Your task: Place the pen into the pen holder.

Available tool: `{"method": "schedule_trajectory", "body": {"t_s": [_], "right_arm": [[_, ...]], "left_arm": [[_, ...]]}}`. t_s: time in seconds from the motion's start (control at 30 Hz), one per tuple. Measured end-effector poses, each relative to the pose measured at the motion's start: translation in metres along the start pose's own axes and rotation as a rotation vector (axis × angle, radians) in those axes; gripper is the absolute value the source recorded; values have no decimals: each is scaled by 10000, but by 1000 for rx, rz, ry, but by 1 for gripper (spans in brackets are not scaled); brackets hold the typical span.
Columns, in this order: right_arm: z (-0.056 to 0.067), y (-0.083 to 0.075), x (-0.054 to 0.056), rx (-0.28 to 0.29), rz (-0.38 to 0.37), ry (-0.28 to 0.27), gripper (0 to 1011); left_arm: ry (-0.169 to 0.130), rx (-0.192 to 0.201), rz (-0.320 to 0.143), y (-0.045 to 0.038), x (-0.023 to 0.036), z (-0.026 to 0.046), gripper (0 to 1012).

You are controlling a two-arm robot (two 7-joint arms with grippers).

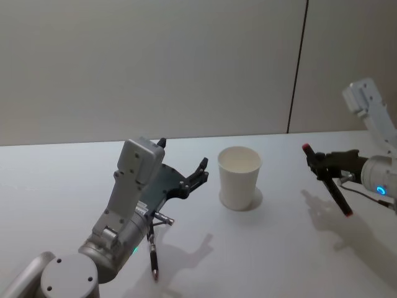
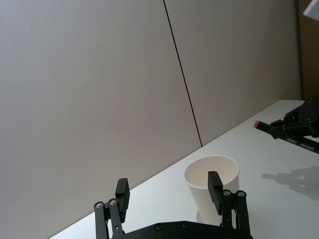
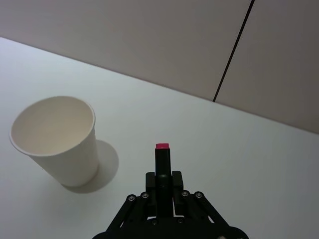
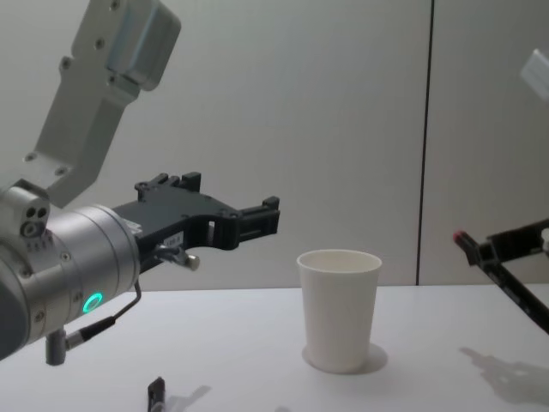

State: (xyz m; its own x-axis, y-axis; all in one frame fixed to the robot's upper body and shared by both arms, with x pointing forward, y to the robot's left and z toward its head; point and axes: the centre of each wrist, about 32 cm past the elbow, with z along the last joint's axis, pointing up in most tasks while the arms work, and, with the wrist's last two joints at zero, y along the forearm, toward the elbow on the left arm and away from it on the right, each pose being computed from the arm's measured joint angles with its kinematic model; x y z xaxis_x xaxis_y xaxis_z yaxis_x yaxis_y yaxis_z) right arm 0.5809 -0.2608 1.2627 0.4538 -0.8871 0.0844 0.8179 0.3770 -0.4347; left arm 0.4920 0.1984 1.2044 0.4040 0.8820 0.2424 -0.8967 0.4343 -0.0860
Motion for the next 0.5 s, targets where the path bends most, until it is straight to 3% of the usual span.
{"method": "schedule_trajectory", "body": {"t_s": [0.5], "right_arm": [[-85, -109, -92, 219, -21, -94, 173]], "left_arm": [[0, 0, 0, 0, 0, 0, 1004]]}}
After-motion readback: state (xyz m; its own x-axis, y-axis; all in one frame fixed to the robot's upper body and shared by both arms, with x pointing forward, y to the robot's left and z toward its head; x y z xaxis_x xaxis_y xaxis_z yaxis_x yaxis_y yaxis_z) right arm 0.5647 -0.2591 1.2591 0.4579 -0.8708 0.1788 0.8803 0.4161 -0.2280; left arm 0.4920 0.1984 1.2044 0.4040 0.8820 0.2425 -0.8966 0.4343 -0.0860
